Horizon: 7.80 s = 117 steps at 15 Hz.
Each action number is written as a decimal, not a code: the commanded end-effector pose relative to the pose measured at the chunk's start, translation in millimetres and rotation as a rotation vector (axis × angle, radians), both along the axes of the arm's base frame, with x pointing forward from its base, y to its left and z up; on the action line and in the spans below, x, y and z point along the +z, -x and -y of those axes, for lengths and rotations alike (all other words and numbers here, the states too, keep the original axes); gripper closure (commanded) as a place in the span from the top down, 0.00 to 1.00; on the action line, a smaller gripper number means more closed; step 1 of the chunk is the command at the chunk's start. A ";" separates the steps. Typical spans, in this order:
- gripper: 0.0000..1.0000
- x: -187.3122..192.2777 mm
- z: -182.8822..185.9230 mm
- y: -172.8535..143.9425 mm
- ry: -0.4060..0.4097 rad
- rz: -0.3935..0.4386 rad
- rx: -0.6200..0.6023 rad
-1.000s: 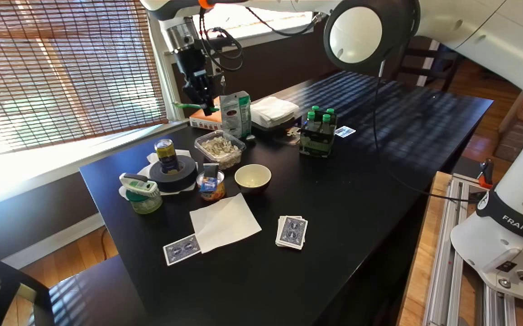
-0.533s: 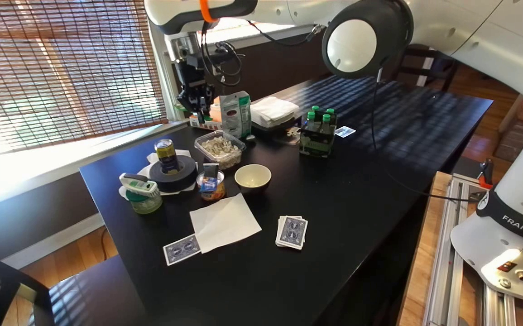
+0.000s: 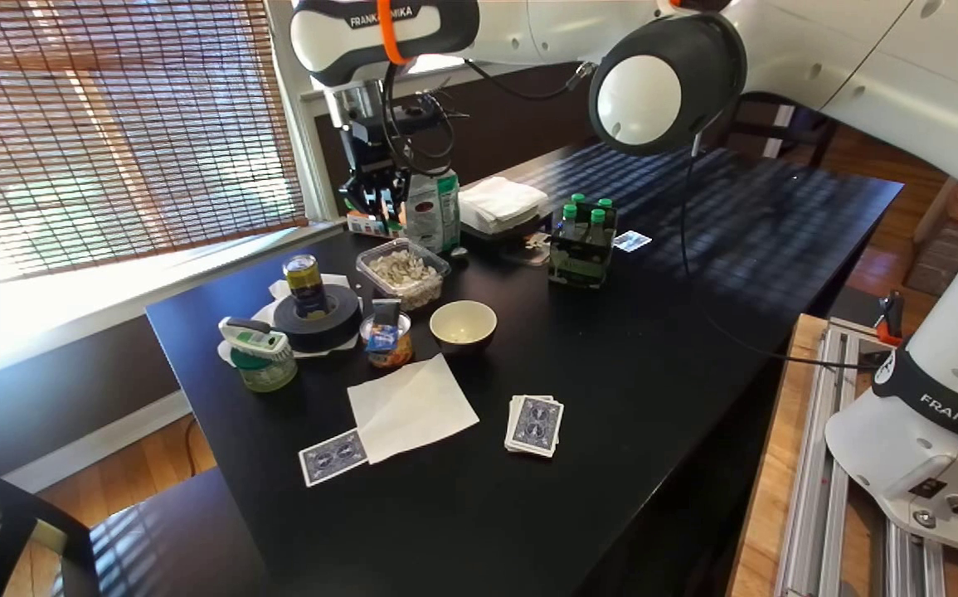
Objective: Use the green spoon to remove some contents from the clear container then place them back in the container.
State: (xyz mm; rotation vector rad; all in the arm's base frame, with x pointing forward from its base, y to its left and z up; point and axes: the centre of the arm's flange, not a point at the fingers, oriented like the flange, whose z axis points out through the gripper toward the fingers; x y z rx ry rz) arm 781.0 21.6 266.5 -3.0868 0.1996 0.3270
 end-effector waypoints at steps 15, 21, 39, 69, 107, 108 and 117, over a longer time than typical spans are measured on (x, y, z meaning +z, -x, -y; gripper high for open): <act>0.06 25.2 0.6 40.6 0.028 0.041 0.024; 0.06 71.9 -7.2 71.2 0.018 0.099 0.092; 0.06 64.0 4.0 75.1 -0.003 0.085 0.015; 0.06 -18.3 10.2 11.7 -0.187 -0.368 -0.085; 0.06 -17.4 98.9 23.4 0.028 -0.362 0.296; 0.06 -29.0 101.0 21.4 0.033 -0.390 0.309; 0.06 -84.9 81.9 10.7 0.023 -0.397 0.472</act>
